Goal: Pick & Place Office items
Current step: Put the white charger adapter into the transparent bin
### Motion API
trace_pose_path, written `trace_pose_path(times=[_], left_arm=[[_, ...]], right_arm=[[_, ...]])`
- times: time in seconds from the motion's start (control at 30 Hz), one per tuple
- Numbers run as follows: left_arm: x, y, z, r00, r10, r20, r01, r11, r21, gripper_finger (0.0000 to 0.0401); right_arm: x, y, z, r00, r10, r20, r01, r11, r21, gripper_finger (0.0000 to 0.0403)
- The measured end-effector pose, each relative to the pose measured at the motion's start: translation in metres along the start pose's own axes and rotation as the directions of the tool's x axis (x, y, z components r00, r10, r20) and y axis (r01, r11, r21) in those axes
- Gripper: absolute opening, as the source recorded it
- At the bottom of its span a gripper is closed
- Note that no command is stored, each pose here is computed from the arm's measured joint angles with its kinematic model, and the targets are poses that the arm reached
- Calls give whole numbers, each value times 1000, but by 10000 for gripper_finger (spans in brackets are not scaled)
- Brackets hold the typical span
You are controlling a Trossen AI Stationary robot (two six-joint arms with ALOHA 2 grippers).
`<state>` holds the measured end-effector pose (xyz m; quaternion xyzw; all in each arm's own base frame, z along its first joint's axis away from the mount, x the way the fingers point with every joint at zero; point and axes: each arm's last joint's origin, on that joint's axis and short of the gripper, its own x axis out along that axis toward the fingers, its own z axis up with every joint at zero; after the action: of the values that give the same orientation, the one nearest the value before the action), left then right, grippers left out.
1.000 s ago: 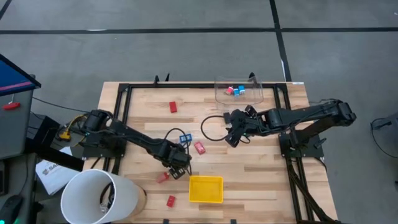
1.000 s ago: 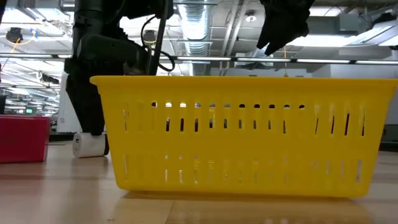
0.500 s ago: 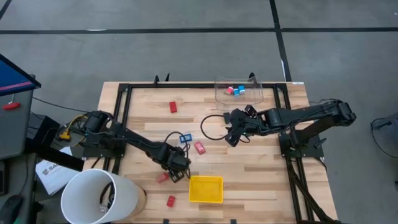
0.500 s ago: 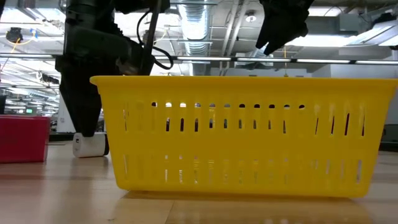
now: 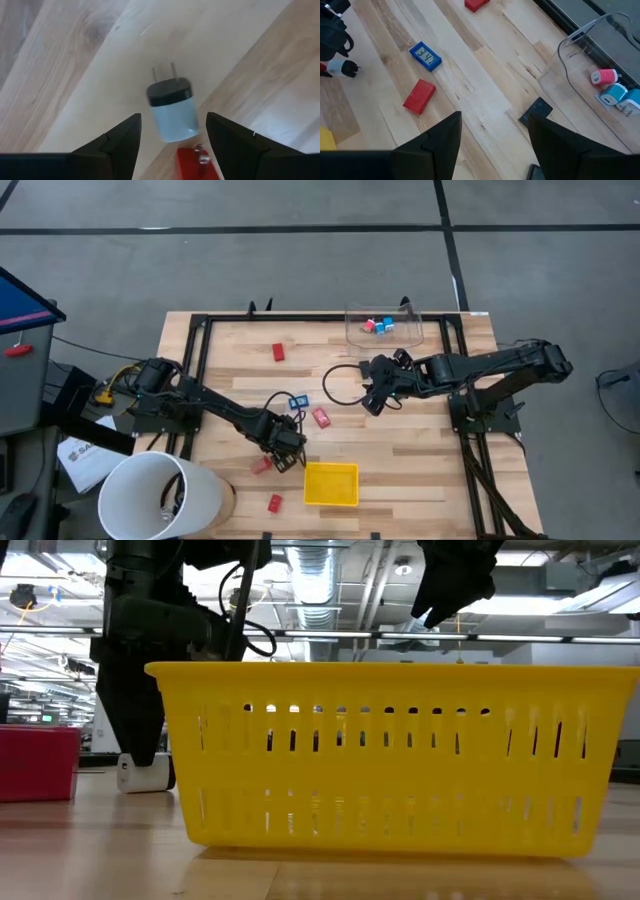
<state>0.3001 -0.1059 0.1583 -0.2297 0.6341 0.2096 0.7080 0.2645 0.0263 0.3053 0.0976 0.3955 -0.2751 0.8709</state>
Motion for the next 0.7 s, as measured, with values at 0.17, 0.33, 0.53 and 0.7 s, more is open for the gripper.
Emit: trace_pose_path(times=[0.17,0.33,0.53,0.7], left_arm=[[6,1,-1,1000,-26,0,26,1000,-7,218],[6,1,-2,1000,-27,-10,27,1000,-10,218],[11,5,-5,1000,-17,-20,17,1000,-20,218],[12,4,-5,1000,-27,-14,27,999,-21,218]], right_arm=[[0,0,0,1000,0,0,0,1000,0,219],[0,0,0,1000,-1,-1,1,1000,-1,219],[0,0,0,1000,-1,-1,1,1000,-1,219],[-1,1,-1,1000,3,-1,-3,1000,-5,219]])
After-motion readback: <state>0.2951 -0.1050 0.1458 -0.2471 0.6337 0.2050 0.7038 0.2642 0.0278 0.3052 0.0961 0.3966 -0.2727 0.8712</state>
